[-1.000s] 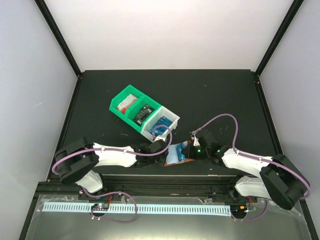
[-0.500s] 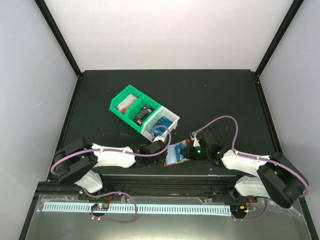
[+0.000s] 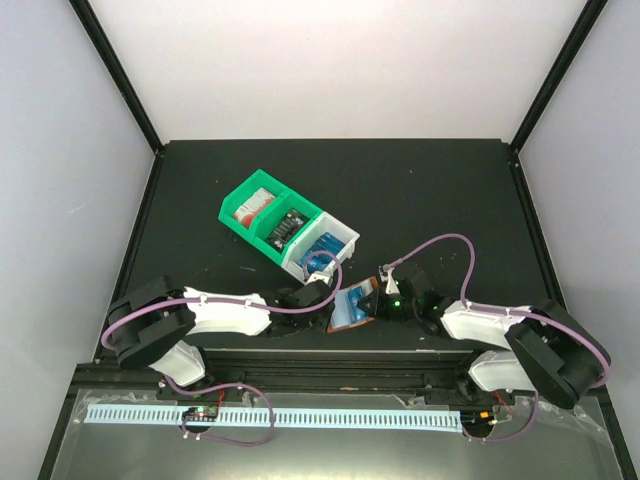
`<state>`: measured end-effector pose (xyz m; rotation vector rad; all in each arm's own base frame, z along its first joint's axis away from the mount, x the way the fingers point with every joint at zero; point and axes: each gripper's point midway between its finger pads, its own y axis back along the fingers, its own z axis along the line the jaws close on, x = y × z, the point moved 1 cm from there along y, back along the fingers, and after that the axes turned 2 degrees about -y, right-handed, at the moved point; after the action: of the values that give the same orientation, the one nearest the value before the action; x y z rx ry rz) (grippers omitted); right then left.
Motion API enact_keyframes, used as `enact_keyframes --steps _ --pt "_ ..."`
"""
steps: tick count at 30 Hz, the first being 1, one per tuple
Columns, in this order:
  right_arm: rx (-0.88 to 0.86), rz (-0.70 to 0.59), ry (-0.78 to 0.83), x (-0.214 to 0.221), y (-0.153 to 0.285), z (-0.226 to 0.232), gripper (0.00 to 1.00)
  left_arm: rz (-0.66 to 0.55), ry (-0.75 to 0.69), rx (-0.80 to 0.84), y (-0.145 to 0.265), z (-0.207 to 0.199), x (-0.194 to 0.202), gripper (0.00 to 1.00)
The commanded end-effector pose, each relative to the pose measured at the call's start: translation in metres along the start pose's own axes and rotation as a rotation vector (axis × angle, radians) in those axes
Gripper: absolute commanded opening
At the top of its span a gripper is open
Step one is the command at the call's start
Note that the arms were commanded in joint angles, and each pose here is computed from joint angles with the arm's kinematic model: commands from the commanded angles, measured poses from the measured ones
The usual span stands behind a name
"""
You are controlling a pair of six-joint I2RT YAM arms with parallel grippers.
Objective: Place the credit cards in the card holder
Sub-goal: Insert the credit card into the card holder.
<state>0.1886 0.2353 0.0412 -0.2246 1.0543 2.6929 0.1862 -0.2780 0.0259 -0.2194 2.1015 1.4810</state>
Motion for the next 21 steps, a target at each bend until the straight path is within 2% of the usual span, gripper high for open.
enact_keyframes --steps 1,11,21 --pt "0.001 0.027 -0.024 0.008 -0.001 -0.006 0.04 0.056 -0.003 -0.049 -0.001 0.014 0.017 0.25" --pt "0.007 0.038 -0.015 0.006 -0.004 -0.003 0.06 0.055 0.002 -0.122 0.004 0.026 0.017 0.24" --pt "0.008 0.039 -0.027 0.002 -0.007 0.0 0.07 0.09 -0.015 -0.119 -0.001 0.024 0.022 0.15"
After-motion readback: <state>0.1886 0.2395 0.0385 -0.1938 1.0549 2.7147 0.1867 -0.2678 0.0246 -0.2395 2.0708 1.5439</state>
